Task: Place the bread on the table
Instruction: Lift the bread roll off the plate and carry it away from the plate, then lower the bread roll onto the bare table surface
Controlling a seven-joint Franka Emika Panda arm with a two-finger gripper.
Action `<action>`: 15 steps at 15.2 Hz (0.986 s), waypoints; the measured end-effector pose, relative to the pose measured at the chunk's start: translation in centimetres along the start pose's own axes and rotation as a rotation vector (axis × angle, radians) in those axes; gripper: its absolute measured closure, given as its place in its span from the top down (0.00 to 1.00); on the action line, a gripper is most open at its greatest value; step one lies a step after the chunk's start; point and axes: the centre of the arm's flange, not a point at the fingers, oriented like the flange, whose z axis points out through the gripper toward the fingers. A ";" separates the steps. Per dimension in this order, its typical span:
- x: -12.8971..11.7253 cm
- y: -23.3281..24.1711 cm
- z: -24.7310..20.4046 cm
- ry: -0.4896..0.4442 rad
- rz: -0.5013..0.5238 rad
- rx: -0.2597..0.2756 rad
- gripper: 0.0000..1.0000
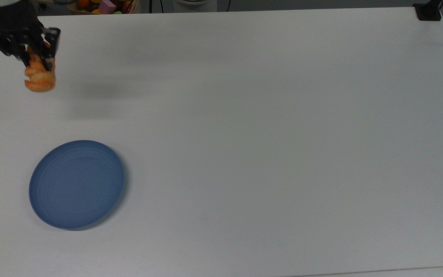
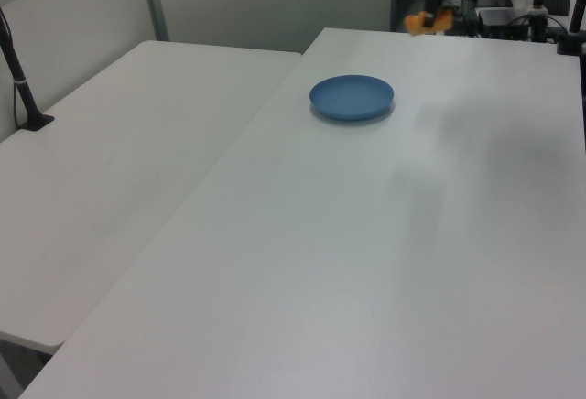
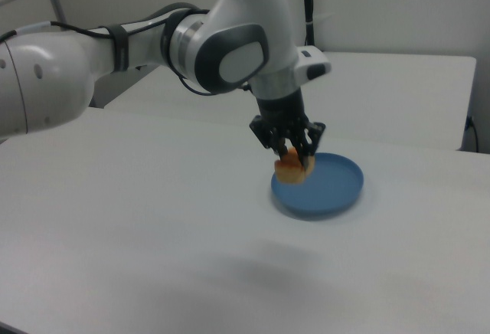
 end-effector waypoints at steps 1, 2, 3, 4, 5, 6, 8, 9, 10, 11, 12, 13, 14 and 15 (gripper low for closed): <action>-1.2 1.6 0.1 -0.014 -0.007 0.009 0.38; -2.3 3.3 0.3 -0.022 -0.013 0.018 0.38; -3.4 5.0 0.6 -0.028 -0.021 0.024 0.38; -4.8 6.7 1.2 -0.040 -0.032 0.032 0.38; -6.1 8.1 2.1 -0.055 -0.041 0.043 0.39; -7.5 9.4 3.2 -0.076 -0.050 0.056 0.39; -9.7 11.1 5.1 -0.111 -0.056 0.077 0.39; -10.6 11.8 5.8 -0.122 -0.051 0.081 0.39; -11.4 12.4 6.5 -0.132 -0.047 0.085 0.39; -12.0 12.7 7.3 -0.138 -0.040 0.086 0.39; -12.5 12.9 8.3 -0.137 -0.033 0.082 0.39; -12.9 13.1 9.5 -0.131 -0.028 0.074 0.39; -13.2 13.2 10.7 -0.123 -0.024 0.061 0.39; -13.6 13.4 12.0 -0.112 -0.019 0.047 0.39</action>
